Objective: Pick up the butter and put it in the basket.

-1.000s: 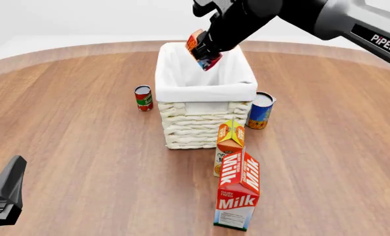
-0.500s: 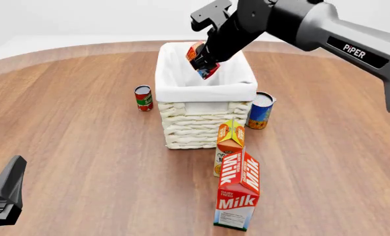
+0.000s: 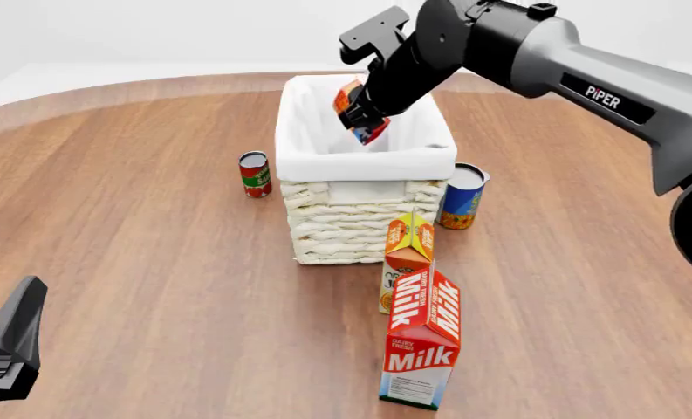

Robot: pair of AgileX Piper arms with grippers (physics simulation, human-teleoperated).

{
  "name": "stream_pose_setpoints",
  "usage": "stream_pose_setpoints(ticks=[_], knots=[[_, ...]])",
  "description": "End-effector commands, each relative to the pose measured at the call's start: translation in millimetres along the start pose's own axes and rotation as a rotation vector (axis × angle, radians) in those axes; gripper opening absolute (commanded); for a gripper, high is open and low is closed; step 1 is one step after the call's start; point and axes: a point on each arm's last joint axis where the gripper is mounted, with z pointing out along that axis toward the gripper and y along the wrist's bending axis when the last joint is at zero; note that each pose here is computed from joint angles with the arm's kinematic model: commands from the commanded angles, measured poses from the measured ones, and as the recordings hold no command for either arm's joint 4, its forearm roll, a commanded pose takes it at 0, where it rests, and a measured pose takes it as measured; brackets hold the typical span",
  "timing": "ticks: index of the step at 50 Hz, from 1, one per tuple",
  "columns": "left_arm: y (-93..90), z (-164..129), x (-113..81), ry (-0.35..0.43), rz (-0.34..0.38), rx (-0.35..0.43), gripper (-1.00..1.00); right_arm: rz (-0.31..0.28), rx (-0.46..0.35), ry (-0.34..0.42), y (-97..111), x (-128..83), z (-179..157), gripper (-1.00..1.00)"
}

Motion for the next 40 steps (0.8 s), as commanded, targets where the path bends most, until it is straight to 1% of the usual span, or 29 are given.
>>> stream_pose_setpoints(ticks=[1,13,19,24,40], knots=[[0.0,0,0.0,0.000,0.000,0.000,1.00,0.025,0.015,-0.025,-5,-2,5,-1.00],[0.0,0,0.0,0.000,0.000,0.000,1.00,0.033,0.019,-0.036,-8,-7,10,-1.00],[0.0,0,0.0,0.000,0.000,0.000,1.00,0.038,0.019,-0.031,-8,-5,18,-1.00],[0.0,0,0.0,0.000,0.000,0.000,1.00,0.042,0.018,-0.036,-7,-8,15,-1.00],[0.0,0,0.0,0.000,0.000,0.000,1.00,0.043,0.022,-0.030,-10,-5,14,-1.00]])
